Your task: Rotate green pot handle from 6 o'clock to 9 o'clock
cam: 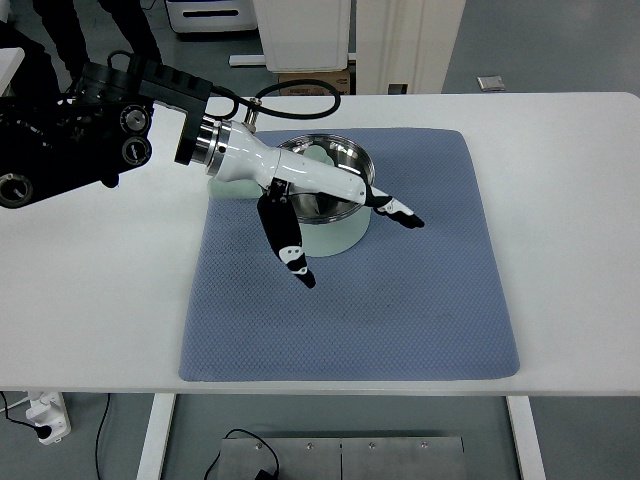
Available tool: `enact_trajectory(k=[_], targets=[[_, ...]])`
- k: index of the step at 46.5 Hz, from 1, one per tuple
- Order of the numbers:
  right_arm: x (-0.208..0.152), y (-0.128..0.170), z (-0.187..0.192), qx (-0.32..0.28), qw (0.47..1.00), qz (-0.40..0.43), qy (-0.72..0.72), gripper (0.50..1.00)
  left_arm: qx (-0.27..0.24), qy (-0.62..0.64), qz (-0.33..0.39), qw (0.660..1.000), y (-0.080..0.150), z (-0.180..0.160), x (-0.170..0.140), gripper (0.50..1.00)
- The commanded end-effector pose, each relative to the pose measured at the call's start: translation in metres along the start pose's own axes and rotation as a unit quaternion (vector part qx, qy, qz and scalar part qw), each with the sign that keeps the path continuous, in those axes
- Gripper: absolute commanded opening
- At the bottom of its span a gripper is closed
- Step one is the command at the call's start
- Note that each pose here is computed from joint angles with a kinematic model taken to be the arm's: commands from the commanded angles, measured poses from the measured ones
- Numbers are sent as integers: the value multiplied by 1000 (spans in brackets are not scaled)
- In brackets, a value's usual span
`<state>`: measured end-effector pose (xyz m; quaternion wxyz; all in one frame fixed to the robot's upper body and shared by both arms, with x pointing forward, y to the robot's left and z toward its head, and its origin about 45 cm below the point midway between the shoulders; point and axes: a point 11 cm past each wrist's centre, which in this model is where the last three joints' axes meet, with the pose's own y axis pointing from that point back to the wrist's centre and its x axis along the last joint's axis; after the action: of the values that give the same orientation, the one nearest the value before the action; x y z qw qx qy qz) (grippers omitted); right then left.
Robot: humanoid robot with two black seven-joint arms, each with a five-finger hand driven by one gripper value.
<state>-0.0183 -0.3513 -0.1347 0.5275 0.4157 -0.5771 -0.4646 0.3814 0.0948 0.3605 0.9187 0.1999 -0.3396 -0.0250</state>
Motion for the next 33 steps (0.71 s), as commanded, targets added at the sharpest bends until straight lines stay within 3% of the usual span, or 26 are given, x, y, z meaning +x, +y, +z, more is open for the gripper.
enact_trajectory(k=[1, 15, 33], targets=[[0, 0, 0, 0, 1000, 0, 0, 1000, -12, 44, 67, 997, 10, -9, 19, 1000], [0, 0, 0, 0, 1000, 0, 0, 1000, -46, 200, 252, 946, 46, -48, 60, 1000], [0, 0, 0, 0, 1000, 0, 0, 1000, -21, 355, 432, 829, 97, -126, 57, 1000]])
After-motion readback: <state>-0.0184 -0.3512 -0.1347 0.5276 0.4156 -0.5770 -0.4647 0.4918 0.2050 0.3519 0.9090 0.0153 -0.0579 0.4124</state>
